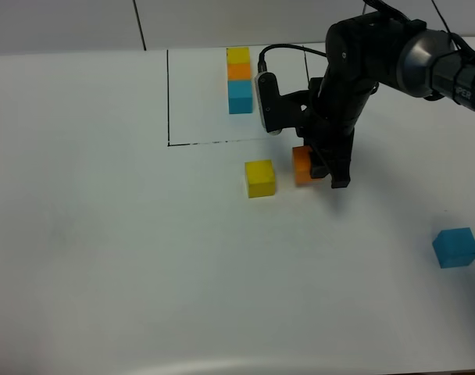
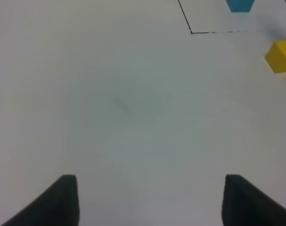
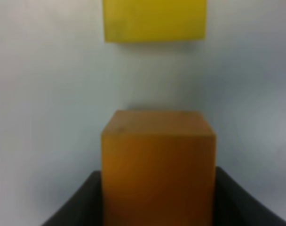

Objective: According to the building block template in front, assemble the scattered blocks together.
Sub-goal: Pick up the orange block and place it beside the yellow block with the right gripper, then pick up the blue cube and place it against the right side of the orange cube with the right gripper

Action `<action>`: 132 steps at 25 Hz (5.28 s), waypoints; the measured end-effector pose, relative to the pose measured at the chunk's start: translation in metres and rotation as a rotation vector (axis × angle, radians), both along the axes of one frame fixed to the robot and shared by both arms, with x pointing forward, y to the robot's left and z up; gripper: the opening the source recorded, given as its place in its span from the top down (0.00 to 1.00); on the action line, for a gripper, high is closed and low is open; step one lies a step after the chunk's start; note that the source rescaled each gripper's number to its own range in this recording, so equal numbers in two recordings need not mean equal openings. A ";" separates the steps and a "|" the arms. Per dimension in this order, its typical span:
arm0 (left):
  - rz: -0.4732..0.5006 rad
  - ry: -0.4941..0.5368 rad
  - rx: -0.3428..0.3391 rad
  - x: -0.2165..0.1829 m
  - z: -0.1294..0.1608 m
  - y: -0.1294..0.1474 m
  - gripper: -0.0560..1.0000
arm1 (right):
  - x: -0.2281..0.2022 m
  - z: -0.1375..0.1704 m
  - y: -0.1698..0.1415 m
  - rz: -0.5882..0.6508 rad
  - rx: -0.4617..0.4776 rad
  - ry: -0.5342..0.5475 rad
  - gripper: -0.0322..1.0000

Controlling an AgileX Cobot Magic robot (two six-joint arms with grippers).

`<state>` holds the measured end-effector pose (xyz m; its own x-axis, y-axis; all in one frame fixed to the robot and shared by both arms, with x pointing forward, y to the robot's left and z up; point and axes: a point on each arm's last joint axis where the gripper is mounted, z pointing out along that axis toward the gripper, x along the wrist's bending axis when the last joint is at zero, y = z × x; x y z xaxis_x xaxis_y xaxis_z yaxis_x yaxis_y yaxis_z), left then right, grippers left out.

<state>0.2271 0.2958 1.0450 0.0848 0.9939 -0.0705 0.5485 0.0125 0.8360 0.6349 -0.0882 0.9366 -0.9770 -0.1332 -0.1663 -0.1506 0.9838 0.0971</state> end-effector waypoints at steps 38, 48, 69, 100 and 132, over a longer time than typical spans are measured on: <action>0.000 0.000 0.000 0.000 0.000 0.000 0.58 | 0.005 -0.030 0.014 -0.015 0.063 0.075 0.95; 0.000 0.000 0.000 0.000 0.000 0.000 0.58 | 0.005 -0.030 0.014 -0.028 0.066 0.077 0.95; 0.000 0.000 0.000 0.000 0.000 0.000 0.58 | 0.004 -0.031 0.016 -0.041 0.076 0.085 0.95; 0.000 0.000 0.000 0.000 0.000 0.000 0.58 | -0.052 0.024 -0.100 -1.044 0.079 0.131 0.43; 0.000 0.000 0.000 0.000 0.000 0.000 0.58 | -0.124 -0.034 -0.169 -1.535 0.148 0.096 0.44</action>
<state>0.2271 0.2958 1.0450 0.0848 0.9939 -0.0705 0.5485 0.0125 0.8360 0.5112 -0.2570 0.9029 -0.1621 0.9866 -0.0178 0.9744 0.1629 0.1548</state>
